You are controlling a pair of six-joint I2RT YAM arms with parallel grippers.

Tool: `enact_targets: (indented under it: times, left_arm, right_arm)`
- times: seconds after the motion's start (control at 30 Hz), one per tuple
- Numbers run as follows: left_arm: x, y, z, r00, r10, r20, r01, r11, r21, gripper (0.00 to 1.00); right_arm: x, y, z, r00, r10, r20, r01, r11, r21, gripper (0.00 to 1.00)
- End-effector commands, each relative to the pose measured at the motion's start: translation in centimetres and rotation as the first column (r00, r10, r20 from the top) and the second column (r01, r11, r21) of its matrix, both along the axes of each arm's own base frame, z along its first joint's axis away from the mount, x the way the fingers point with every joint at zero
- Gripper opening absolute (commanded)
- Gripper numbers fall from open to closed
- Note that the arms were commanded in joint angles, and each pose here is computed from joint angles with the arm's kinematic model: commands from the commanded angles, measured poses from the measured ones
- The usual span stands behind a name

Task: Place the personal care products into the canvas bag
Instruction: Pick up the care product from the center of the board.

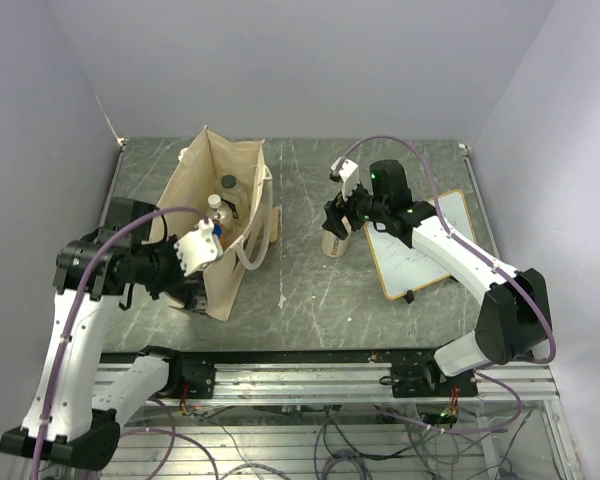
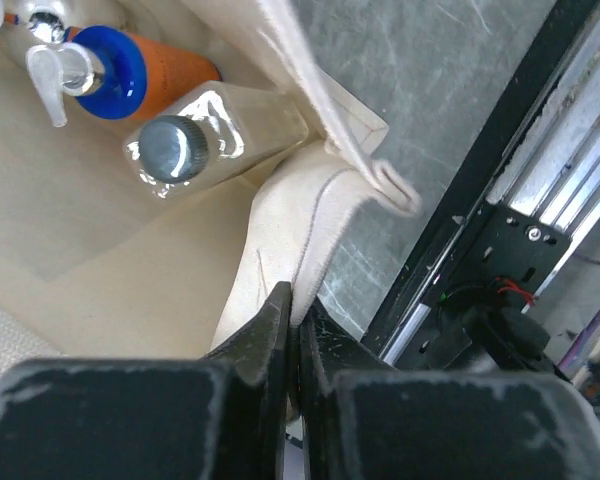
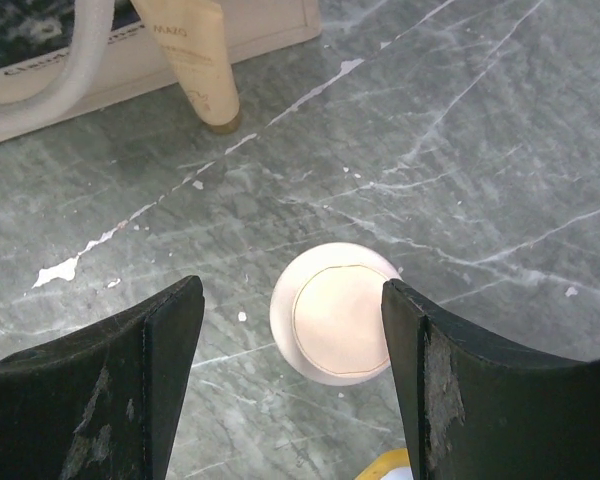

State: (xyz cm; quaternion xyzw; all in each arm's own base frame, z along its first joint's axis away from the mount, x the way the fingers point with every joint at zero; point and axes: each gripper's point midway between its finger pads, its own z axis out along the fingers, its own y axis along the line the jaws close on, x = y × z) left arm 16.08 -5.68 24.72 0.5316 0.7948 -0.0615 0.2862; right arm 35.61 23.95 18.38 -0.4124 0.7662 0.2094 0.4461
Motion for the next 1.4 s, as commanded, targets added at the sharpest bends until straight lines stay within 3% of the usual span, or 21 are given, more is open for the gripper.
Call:
enact_targets:
  times: [0.0,0.53,0.83,1.07,1.37]
  left_arm:
    - [-2.5,-0.7,-1.3,0.99,-0.141,0.018,0.142,0.99,-0.018,0.12]
    - [-3.6,-1.1,-8.0,0.95,-0.225,-0.217,0.223,0.974,-0.035,0.1]
    - [-1.8,-1.6,-4.6,0.97,-0.175,-0.17,0.168,0.984,-0.054,0.16]
    - [-1.1,-2.1,-2.9,0.984,-0.133,-0.118,0.124,0.989,-0.085,0.17]
    - [-0.6,-1.9,-2.4,0.993,-0.087,-0.083,0.079,0.993,-0.086,0.17]
  right_arm:
    - [-0.3,-0.1,0.1,1.0,0.001,0.01,-0.001,1.0,0.013,0.72]
    - [-0.6,-0.3,-1.6,1.0,0.016,-0.024,-0.017,1.0,-0.021,0.72]
    - [0.1,-0.7,-2.7,0.999,-0.024,-0.033,0.022,0.999,-0.045,0.75]
    - [1.7,-1.5,-3.4,0.993,-0.113,-0.027,0.11,0.991,-0.079,0.87]
    - [0.5,-2.1,-3.3,0.995,-0.085,-0.051,0.079,0.992,-0.101,0.79]
